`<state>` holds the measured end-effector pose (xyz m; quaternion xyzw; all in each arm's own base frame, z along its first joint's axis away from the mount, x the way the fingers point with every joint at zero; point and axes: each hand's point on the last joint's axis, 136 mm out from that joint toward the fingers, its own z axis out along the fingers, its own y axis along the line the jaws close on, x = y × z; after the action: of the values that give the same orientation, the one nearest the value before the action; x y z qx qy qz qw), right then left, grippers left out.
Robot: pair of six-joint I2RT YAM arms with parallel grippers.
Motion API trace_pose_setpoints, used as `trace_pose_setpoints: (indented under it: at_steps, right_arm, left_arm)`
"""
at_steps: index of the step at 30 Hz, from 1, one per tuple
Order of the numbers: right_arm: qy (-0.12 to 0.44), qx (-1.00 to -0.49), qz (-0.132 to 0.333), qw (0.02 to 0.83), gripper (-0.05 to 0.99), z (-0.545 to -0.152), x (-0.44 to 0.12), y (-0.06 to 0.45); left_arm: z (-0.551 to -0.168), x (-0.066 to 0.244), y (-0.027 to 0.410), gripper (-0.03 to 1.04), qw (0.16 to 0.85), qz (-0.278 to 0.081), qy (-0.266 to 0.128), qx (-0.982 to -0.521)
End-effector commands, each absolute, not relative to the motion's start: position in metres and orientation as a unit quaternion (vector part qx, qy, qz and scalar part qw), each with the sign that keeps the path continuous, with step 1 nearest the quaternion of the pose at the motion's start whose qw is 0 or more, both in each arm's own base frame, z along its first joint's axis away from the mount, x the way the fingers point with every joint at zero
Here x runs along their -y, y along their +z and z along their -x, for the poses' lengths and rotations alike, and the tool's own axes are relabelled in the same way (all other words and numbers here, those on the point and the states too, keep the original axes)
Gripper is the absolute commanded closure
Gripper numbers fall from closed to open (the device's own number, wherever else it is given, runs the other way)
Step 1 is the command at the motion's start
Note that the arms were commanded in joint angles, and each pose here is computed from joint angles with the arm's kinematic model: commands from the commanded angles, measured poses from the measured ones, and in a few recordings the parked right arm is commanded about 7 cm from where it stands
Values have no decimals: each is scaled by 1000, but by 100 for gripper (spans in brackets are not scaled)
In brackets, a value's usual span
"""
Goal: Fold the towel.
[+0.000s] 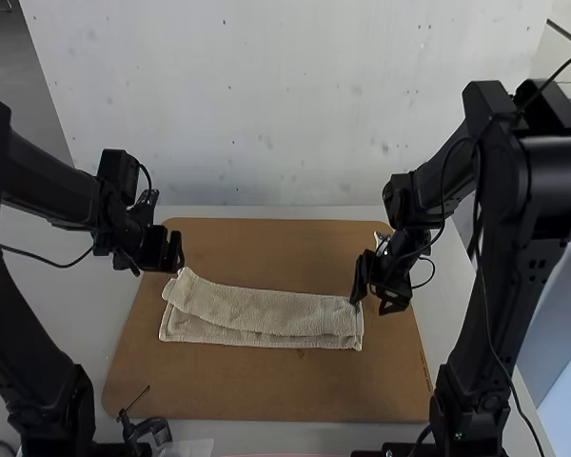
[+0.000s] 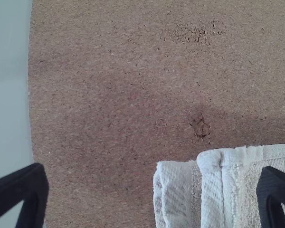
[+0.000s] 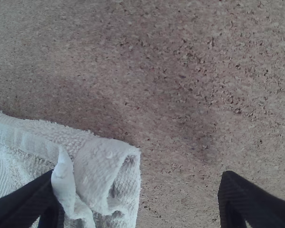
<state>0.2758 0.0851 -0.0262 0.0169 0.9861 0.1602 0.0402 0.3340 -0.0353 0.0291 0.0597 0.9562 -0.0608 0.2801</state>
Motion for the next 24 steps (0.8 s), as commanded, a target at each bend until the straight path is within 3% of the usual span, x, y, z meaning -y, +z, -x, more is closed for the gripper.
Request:
trace_pose_setpoints:
  at_steps: [1, 4, 7, 24]
  right_arm:
    - [191, -981, -21, 40, 28, -283, -91, -21]
    - [210, -977, -23, 34, 29, -284, -96, -22]
    - [235, -971, -25, 34, 37, -285, -101, -18]
    - [272, -961, -42, -18, 38, -272, -108, -35]
  left_arm:
    - [-347, 32, 49, 3, 308, -61, -56, -948]
    - [-347, 31, 49, 3, 308, -60, -55, -948]
    - [-347, 31, 49, 3, 308, -60, -55, -948]
    - [-351, 17, 70, 3, 338, -42, -47, -939]
